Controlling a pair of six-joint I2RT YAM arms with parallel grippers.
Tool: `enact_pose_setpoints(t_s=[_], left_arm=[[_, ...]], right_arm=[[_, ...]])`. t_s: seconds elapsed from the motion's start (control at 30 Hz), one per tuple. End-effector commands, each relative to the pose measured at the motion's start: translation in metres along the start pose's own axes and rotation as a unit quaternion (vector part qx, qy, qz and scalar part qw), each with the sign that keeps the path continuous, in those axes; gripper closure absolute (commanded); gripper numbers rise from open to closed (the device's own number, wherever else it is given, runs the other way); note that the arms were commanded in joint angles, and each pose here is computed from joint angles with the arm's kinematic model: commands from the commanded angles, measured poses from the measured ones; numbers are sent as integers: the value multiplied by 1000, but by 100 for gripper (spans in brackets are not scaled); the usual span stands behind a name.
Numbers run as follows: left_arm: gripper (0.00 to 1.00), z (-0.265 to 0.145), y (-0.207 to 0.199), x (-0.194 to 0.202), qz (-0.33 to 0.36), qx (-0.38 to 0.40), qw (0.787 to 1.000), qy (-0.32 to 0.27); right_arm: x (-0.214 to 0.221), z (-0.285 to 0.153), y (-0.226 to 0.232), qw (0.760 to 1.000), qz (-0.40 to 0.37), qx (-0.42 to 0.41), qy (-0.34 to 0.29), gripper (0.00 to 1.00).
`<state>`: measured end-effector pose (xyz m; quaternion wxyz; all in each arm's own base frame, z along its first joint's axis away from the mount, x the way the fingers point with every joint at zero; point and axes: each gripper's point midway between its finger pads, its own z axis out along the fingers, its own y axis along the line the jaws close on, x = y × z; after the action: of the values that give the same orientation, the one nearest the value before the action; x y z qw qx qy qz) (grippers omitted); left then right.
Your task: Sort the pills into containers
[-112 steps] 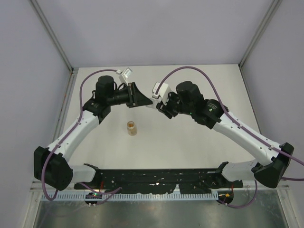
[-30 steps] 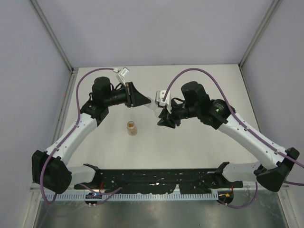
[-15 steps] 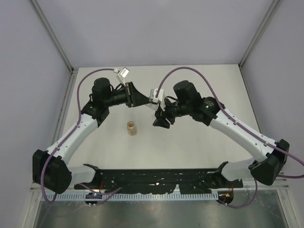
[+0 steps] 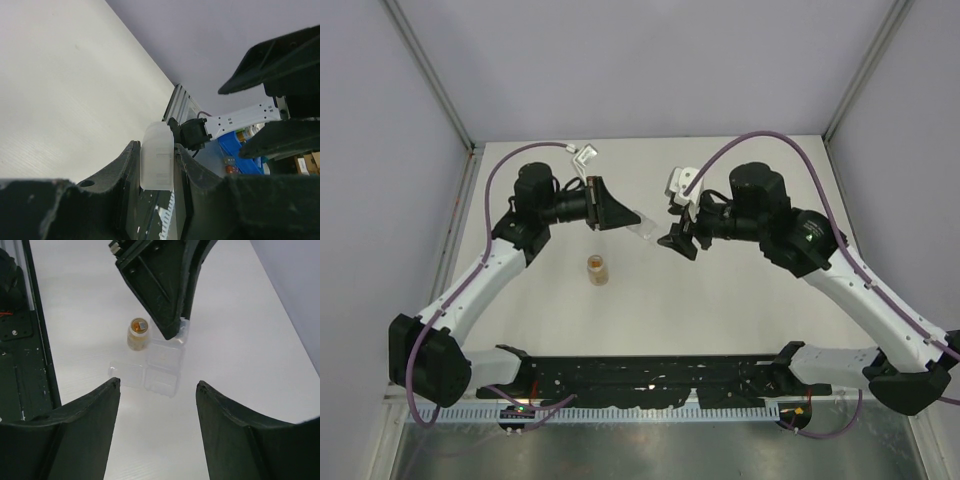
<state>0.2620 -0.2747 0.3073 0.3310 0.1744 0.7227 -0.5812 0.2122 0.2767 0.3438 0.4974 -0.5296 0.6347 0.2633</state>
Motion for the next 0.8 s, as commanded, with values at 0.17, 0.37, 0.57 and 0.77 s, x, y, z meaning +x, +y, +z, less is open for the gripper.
enact_pose_setpoints(t_s=[0.17, 0.37, 0.57, 0.77], left_arm=[[100, 1, -39, 8, 62, 87, 993, 52], [100, 3, -47, 19, 77, 103, 989, 71], [100, 4, -48, 20, 78, 107, 988, 76], [100, 6, -52, 24, 82, 121, 986, 86]], right_arm=[[4, 20, -39, 998, 34, 53, 20, 33], [13, 31, -36, 997, 79, -13, 15, 33], [25, 36, -16, 988, 113, -101, 8, 33], [34, 44, 2, 978, 132, -160, 12, 34]])
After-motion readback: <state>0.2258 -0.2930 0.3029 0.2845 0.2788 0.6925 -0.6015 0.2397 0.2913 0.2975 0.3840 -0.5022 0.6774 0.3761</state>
